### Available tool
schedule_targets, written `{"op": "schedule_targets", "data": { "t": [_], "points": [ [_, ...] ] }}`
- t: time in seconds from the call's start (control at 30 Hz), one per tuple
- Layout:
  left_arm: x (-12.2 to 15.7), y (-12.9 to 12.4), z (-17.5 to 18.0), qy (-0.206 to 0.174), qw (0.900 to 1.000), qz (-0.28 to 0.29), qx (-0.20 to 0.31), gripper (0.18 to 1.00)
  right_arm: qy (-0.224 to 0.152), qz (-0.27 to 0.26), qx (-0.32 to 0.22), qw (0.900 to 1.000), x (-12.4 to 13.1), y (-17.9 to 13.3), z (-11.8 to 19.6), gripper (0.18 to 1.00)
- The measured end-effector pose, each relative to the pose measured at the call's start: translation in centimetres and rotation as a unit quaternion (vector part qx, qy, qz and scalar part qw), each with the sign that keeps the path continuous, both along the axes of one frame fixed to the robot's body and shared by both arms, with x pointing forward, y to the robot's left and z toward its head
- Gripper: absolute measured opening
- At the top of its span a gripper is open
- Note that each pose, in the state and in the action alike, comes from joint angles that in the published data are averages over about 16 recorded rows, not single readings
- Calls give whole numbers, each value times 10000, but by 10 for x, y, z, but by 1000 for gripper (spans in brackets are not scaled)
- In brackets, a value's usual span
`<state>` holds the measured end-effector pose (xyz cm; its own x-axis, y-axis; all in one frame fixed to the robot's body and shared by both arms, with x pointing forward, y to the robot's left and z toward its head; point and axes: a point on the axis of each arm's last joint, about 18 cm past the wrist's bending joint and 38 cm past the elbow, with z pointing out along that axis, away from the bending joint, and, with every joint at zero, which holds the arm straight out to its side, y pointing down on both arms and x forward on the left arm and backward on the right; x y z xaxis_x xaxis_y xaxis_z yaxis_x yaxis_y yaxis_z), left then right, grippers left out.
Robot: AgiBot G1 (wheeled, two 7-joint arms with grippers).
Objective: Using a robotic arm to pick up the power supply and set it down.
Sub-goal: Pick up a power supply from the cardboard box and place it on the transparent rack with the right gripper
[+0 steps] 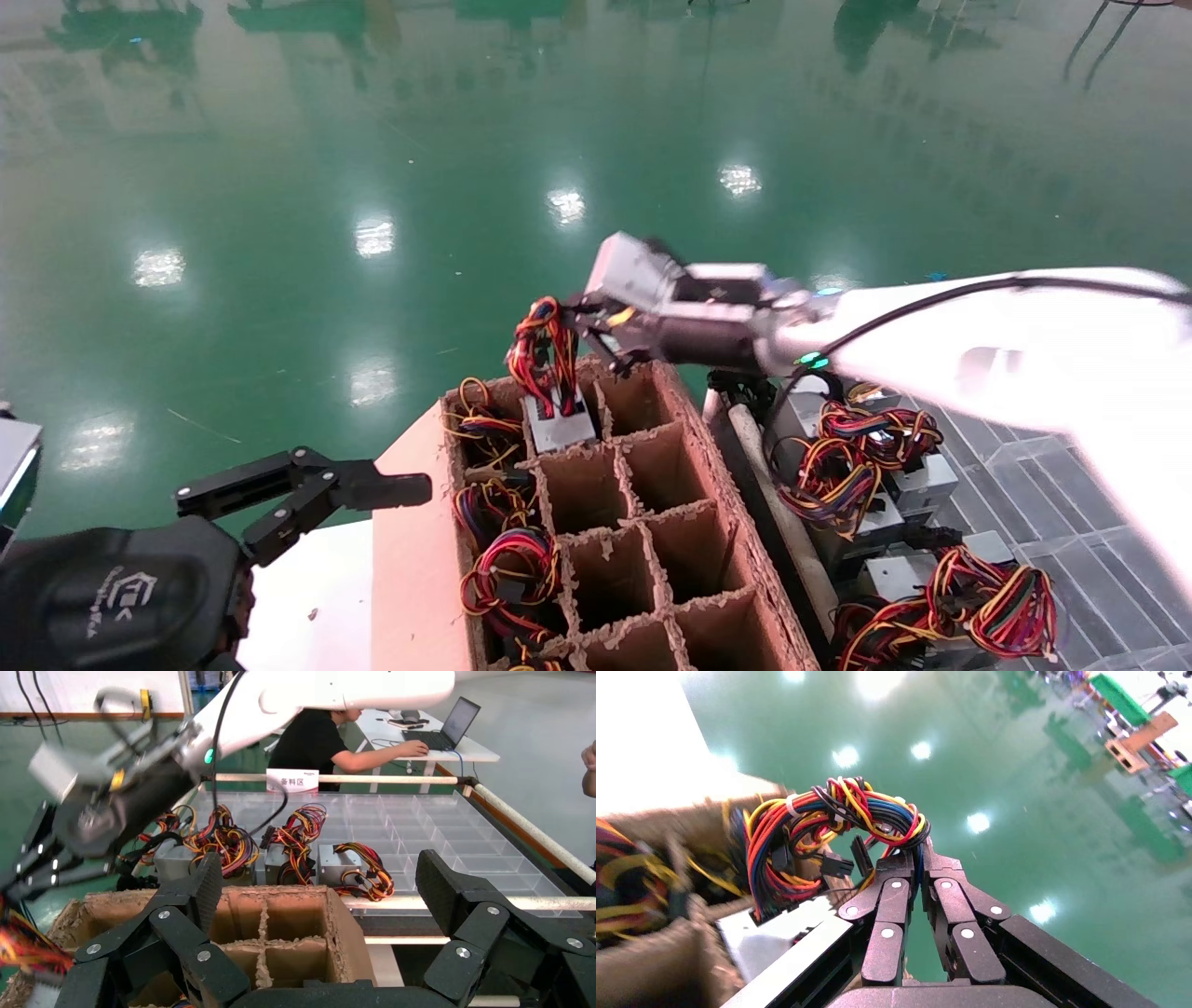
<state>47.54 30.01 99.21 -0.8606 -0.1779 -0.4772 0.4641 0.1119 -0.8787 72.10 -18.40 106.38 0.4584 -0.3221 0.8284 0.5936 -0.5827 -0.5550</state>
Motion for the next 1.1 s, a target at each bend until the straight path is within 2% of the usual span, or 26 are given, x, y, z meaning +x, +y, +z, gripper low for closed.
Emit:
{"op": "schedule_targets", "data": {
  "t": [0.23, 0.53, 0.87, 1.1],
  "points": [
    [0, 0, 0, 0, 10000, 0, 0, 1001, 178, 771, 731, 9942, -39, -35, 27, 197],
    [0, 0, 0, 0, 10000, 0, 0, 1001, -13, 1332, 1300, 9825, -92, -98, 67, 196],
    [0, 0, 0, 0, 10000, 0, 0, 1001, -438, 1035, 1461, 9829, -157, -191, 104, 196],
    [0, 0, 0, 0, 10000, 0, 0, 1001, -579, 513, 1508, 9855, -214, -259, 107, 196]
  ]
}}
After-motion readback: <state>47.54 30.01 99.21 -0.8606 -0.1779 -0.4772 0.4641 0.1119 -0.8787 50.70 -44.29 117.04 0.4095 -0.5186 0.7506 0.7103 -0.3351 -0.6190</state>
